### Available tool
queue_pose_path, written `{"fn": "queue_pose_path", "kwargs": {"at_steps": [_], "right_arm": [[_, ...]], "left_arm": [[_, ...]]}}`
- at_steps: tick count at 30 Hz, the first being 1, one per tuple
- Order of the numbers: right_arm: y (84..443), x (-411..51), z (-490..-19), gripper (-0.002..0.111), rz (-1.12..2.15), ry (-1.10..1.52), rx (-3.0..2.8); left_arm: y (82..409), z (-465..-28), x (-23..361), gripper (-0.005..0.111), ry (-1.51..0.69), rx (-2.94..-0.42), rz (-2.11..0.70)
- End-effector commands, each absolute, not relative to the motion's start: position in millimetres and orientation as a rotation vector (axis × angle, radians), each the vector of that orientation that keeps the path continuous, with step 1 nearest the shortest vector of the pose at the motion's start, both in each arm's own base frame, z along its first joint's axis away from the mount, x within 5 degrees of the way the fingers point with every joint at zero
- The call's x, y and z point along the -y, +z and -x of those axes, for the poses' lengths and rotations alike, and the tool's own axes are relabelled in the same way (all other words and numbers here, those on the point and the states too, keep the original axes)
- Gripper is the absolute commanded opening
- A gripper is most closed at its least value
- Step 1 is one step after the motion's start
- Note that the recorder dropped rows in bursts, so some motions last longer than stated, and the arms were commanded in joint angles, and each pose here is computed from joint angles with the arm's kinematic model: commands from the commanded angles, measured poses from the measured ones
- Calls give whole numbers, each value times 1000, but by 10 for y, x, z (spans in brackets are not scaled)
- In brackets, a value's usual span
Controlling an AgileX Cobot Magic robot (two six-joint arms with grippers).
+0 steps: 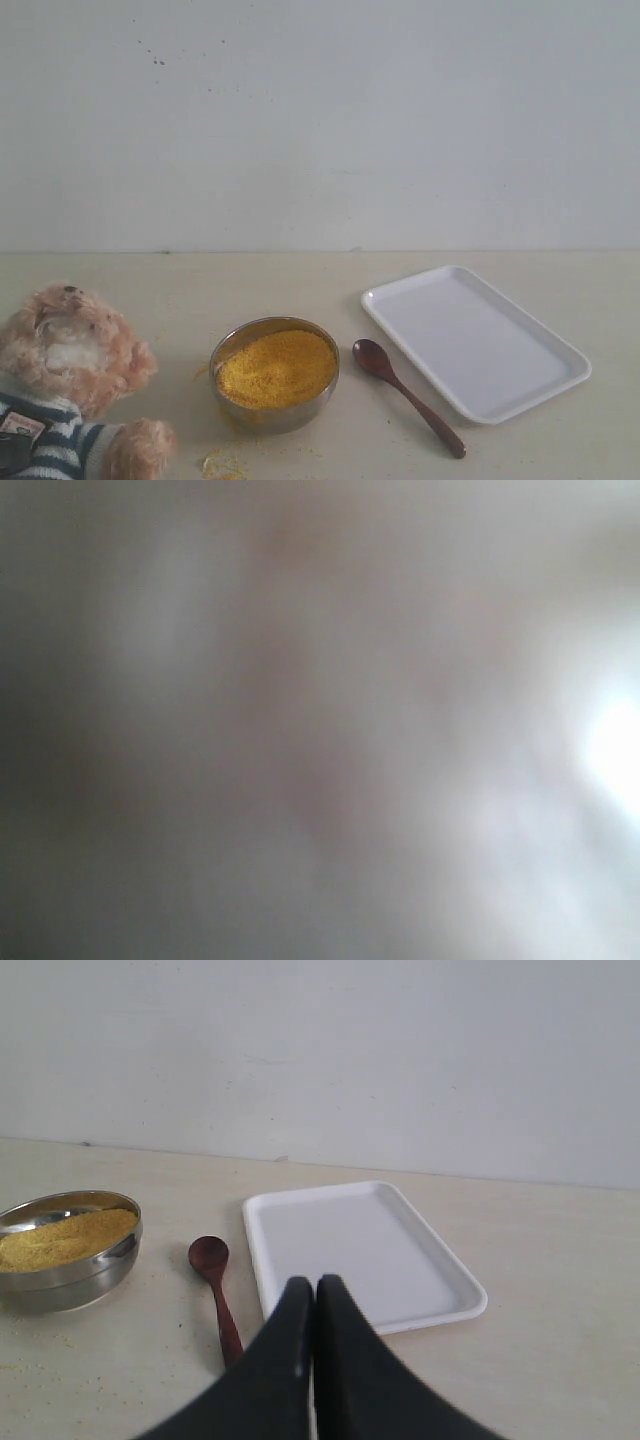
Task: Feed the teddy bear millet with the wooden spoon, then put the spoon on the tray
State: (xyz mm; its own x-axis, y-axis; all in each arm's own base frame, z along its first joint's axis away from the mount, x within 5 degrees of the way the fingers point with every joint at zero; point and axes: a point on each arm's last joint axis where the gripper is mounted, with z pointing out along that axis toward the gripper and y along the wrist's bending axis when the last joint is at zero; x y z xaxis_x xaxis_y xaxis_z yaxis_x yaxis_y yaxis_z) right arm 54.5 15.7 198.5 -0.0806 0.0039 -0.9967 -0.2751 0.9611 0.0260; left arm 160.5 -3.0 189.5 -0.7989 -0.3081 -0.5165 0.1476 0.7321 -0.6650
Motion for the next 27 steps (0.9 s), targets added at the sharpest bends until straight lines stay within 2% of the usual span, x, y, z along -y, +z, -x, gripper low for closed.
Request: {"fn": "queue_pose_path", "kwargs": {"at_steps": [1, 13, 27], "right_arm": [[1991, -154, -541, 0, 209, 229, -1631], [2016, -154, -542, 0, 197, 240, -1605], [2200, -151, -532, 0, -302, 801, -1425]], "left_arm": [[1917, -1608, 36, 4, -967, -2284, 128], [1917, -1608, 36, 4, -967, -2284, 128], [1917, -1608, 36, 4, -967, -2284, 128]]}}
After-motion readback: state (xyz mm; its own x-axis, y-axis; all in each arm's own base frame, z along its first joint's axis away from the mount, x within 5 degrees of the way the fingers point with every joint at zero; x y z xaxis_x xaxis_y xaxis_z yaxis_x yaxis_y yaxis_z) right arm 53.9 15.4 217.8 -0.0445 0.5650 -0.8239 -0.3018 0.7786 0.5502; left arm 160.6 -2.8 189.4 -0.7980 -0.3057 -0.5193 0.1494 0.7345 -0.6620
